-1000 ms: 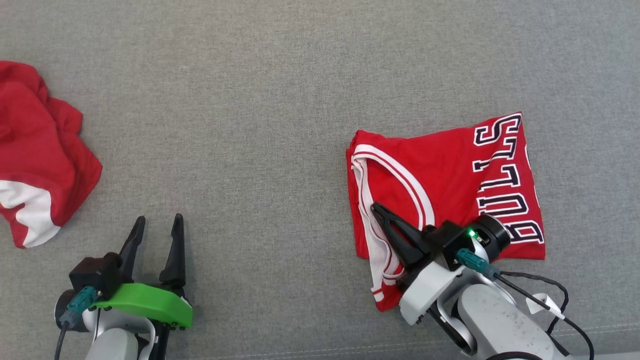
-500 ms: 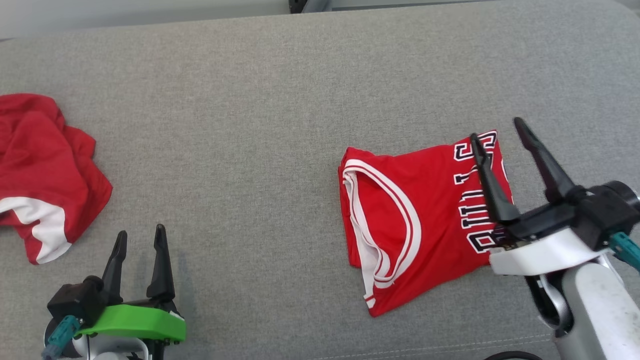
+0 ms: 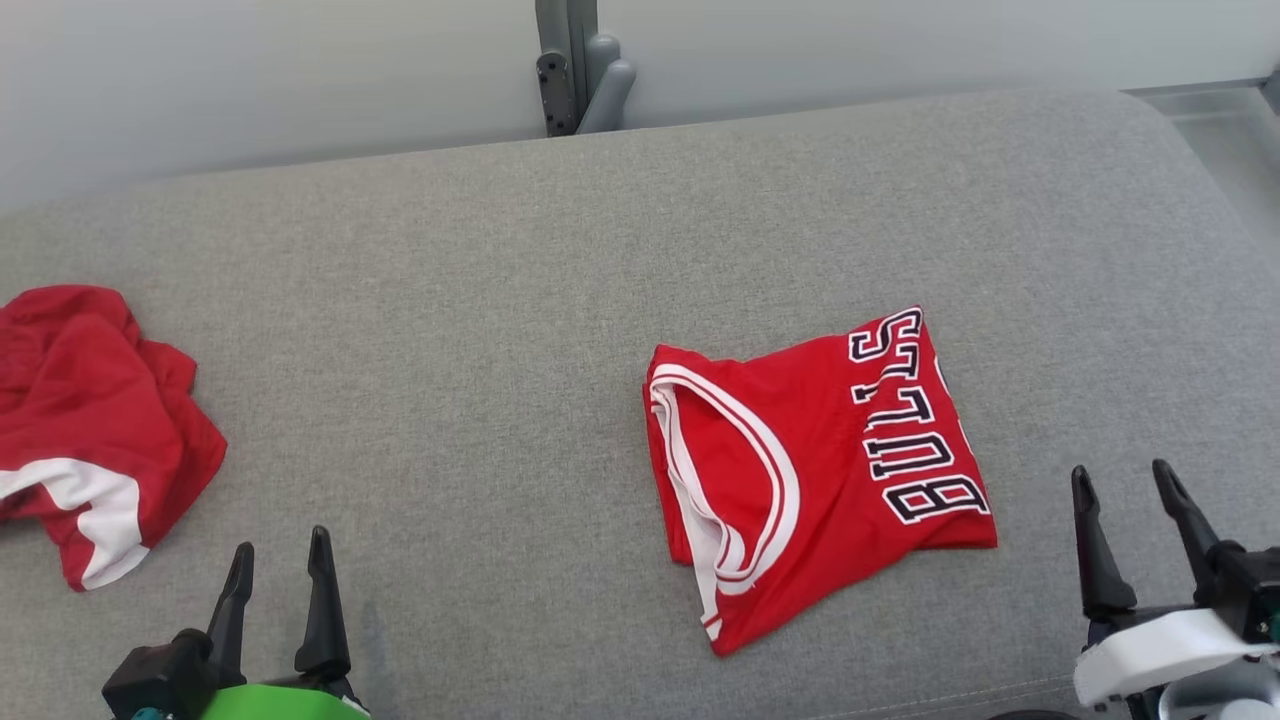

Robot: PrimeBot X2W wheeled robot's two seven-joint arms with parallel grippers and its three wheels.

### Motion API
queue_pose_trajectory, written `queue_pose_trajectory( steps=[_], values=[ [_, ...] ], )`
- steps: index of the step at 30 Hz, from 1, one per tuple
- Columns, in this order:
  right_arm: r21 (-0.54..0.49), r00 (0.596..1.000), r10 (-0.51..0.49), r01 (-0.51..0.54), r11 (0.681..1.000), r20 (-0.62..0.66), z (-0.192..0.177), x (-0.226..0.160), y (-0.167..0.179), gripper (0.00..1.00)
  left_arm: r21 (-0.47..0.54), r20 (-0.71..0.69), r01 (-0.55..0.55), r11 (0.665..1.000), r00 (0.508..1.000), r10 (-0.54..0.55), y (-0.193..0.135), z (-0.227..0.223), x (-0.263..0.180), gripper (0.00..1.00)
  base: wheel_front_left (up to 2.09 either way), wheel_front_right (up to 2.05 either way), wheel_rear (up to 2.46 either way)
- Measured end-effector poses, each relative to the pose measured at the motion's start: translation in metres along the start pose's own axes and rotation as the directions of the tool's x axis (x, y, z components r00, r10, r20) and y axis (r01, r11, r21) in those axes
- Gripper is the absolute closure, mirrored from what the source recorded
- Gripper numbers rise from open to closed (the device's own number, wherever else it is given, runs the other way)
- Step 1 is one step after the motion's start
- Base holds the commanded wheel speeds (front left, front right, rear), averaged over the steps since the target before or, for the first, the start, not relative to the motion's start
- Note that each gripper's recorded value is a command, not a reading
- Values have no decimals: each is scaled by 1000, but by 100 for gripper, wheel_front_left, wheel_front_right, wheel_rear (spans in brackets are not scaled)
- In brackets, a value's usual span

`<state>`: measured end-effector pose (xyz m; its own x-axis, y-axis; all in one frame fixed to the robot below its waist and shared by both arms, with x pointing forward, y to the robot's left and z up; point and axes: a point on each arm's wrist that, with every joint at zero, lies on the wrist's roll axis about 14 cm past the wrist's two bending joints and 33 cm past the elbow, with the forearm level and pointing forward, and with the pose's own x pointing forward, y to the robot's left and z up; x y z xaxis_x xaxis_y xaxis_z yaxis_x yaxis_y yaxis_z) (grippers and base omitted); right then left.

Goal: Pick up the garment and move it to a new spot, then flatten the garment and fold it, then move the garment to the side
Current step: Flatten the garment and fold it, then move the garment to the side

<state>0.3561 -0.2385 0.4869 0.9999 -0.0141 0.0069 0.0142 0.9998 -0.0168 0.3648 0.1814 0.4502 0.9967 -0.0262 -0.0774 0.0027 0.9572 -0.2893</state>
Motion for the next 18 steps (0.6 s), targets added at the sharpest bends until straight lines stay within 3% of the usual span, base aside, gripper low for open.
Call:
queue_pose_trajectory(
  steps=[9, 18],
  values=[
    [13, 996, -28, 30, 999, -83, -26, -26, -2, 0, 11, -1, -11, 1000, 1000, 11, 4, 0, -11, 0, 0, 0, 0],
    [42, 995, -16, 20, 999, -101, -33, -25, 5, 0, 13, 2, -8, 1000, 1000, 8, 2, 1, -13, 0, 0, 0, 0]
  ],
)
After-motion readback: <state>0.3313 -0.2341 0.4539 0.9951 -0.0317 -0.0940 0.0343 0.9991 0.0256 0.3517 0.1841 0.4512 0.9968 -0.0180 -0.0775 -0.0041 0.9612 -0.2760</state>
